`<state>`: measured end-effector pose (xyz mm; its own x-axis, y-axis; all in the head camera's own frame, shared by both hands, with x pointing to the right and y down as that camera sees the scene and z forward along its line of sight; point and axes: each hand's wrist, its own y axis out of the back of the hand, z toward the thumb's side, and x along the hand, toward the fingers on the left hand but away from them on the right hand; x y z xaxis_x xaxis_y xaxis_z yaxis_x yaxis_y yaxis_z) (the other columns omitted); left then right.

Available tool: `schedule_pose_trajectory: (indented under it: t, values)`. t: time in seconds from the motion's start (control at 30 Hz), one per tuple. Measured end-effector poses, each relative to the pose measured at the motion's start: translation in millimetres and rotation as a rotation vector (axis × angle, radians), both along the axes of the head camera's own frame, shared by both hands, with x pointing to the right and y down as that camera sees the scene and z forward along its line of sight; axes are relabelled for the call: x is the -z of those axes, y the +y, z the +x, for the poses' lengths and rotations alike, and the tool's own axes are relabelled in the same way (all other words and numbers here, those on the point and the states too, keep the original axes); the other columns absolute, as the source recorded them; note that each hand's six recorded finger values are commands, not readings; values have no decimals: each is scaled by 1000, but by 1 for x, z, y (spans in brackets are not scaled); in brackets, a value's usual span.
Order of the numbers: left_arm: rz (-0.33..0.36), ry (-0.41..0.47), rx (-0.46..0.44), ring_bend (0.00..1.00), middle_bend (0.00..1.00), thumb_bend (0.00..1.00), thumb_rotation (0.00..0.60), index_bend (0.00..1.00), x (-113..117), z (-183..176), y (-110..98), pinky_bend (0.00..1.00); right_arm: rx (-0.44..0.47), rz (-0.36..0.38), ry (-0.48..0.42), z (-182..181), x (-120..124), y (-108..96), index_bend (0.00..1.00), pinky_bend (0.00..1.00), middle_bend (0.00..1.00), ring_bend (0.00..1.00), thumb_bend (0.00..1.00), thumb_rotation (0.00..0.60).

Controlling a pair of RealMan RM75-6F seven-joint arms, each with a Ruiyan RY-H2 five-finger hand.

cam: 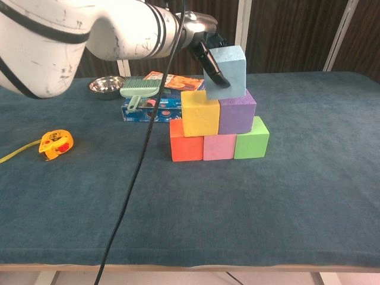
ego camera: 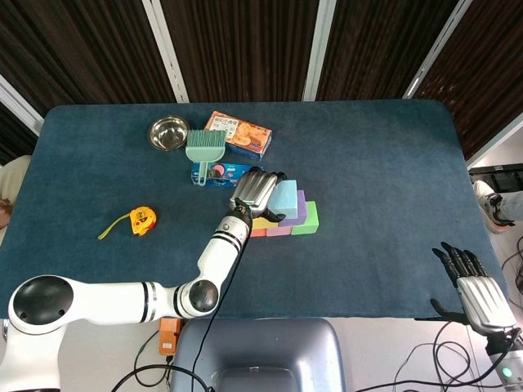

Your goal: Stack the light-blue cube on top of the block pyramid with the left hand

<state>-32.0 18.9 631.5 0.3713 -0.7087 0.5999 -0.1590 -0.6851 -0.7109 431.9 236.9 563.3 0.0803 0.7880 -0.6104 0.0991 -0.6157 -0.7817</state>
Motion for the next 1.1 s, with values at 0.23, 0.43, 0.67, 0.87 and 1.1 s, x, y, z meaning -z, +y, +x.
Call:
schedule_pose_trajectory:
  t: [0.23, 0.43, 0.67, 0.87, 1.1]
  values:
    - [1, 11, 5, 335, 482, 277, 527, 669, -7, -7, -3, 199, -3, -1, -1, 0, 0, -1, 0, 0, 0, 0, 211, 600]
    - [-10, 0, 12, 332, 482, 276, 510, 641, -12, -10, -6, 198, -6, -1, -4, 1, 0, -1, 0, 0, 0, 0, 211, 600]
    - [1, -23, 1, 332, 483, 258, 500, 603, -11, -11, -6, 198, -7, -2, -4, 1, 0, -1, 0, 0, 0, 0, 211, 600]
    - [-4, -39, 1, 332, 483, 242, 475, 597, -14, -12, -5, 198, -10, -1, -4, 2, 1, -1, 0, 0, 0, 0, 211, 600]
    - [-5, -46, -12, 328, 482, 178, 414, 555, -13, -10, -4, 194, -11, -3, -4, 2, 1, -1, 0, 0, 0, 0, 211, 600]
